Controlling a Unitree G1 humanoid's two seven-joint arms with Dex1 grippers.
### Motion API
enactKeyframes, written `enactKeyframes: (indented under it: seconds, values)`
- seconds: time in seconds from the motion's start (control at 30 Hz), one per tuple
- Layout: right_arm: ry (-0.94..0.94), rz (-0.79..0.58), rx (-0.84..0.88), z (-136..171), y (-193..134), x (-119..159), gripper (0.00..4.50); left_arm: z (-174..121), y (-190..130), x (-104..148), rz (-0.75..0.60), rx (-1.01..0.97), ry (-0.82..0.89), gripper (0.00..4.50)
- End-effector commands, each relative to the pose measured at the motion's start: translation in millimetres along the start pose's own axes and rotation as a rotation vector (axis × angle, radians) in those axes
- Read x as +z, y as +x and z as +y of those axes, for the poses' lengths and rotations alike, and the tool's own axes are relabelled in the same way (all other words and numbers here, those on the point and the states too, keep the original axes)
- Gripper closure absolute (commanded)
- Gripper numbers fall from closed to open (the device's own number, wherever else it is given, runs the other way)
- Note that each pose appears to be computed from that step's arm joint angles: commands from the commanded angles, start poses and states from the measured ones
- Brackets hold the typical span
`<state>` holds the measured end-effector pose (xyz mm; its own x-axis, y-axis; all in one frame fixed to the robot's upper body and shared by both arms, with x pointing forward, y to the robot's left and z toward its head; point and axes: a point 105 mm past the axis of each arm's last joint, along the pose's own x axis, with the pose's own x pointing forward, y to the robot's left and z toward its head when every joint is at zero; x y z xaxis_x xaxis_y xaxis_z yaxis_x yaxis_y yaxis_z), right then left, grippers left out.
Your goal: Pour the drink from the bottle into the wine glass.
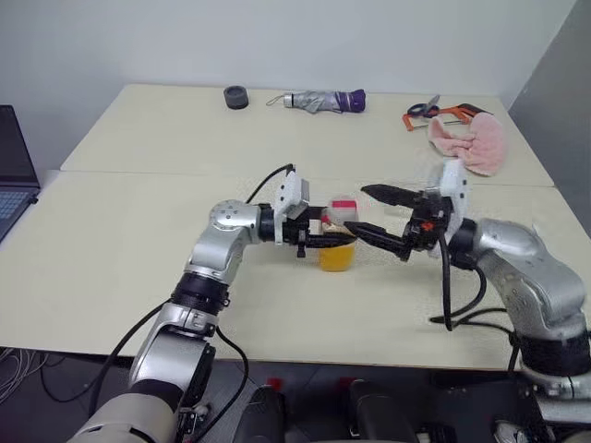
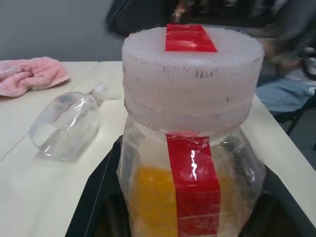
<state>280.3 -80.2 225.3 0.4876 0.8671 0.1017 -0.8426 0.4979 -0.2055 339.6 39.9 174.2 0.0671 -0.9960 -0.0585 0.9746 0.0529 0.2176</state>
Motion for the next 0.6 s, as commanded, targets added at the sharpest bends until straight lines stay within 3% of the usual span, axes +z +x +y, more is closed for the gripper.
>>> enactKeyframes:
  seconds: [0.03, 0.3, 0.6]
  values:
    - [-0.082, -0.031, -0.138, 14.3, 4.0, 10.1, 0.6, 2.7, 4.3, 15.0, -0.036, -0.002, 0.05, 2.63]
    - [-0.12, -0.042, -0.433, 5.9, 22.8, 4.6, 0.6, 7.4, 10.4, 14.6, -0.029, -0.013, 0.055, 2.63]
    - [-0.097, -0.019, -0.448, 11.2, 30.4, -4.0, 0.6, 8.3, 13.6, 13.6, -0.028, -0.022, 0.069, 2.63]
